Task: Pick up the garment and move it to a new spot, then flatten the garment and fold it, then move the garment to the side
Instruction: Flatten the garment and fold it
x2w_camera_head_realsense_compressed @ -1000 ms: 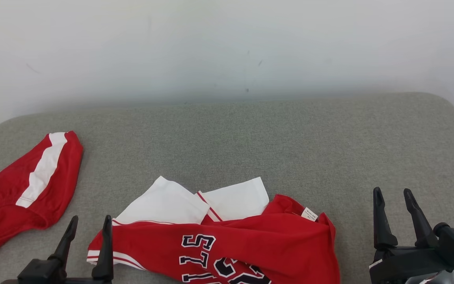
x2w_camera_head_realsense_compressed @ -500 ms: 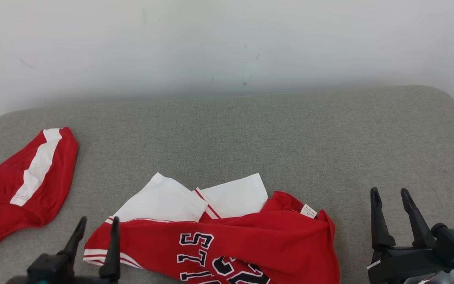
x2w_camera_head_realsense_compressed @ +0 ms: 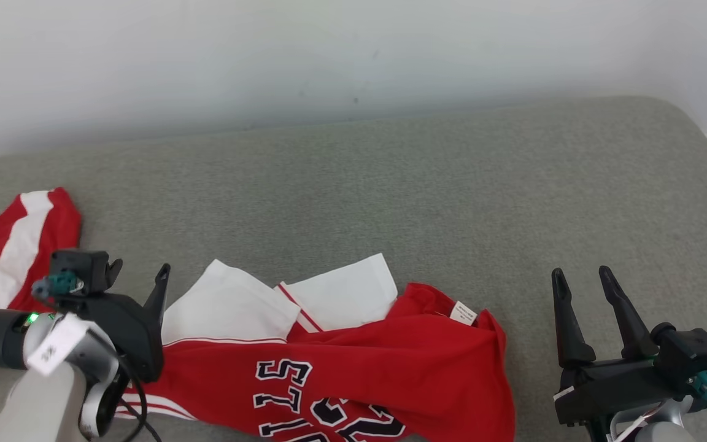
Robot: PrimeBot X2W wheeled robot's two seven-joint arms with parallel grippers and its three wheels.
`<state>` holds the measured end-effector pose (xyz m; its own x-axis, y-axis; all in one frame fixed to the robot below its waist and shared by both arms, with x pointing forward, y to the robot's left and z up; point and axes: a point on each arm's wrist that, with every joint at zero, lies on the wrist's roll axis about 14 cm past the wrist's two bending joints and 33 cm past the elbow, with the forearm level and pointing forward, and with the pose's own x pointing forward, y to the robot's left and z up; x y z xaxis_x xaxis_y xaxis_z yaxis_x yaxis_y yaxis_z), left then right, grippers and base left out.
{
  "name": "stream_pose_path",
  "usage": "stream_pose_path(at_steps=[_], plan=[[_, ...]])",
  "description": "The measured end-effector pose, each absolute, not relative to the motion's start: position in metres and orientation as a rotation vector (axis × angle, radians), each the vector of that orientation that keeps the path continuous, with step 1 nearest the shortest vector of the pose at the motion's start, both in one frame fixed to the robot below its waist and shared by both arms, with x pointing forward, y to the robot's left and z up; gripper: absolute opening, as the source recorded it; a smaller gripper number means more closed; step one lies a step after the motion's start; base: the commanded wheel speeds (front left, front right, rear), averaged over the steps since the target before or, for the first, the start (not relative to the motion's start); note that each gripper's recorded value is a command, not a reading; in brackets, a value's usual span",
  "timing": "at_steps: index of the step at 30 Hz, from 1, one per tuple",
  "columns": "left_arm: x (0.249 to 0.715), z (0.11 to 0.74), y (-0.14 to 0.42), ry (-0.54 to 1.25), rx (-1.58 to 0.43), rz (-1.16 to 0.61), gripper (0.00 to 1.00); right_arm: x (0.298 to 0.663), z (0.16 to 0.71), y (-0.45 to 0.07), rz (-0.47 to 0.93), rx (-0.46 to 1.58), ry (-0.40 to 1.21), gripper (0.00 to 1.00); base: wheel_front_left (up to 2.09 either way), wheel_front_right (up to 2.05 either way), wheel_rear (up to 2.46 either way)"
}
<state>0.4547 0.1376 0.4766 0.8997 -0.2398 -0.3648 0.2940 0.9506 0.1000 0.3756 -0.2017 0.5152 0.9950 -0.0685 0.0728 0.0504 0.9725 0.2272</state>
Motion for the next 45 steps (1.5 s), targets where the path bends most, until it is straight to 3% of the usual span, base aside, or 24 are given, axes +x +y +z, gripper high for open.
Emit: stream_pose_path(at_steps=[13, 26, 45], plan=[[0.476, 0.409, 0.118, 0.759, 0.232, -0.339, 1.0, 0.362, 0.505, -0.235, -0.152, 0.192, -0.044, 1.0, 0.0, 0.0, 0.0], [0.473, 0.389, 0.105, 0.892, 0.268, -0.375, 1.0, 0.358, 0.497, -0.24, -0.168, 0.182, -0.019, 1.0, 0.0, 0.0, 0.0], [0.489, 0.381, 0.1, 0.915, 0.237, -0.367, 1.0, 0.359, 0.484, -0.239, -0.166, 0.176, 0.023, 1.0, 0.0, 0.0, 0.0]])
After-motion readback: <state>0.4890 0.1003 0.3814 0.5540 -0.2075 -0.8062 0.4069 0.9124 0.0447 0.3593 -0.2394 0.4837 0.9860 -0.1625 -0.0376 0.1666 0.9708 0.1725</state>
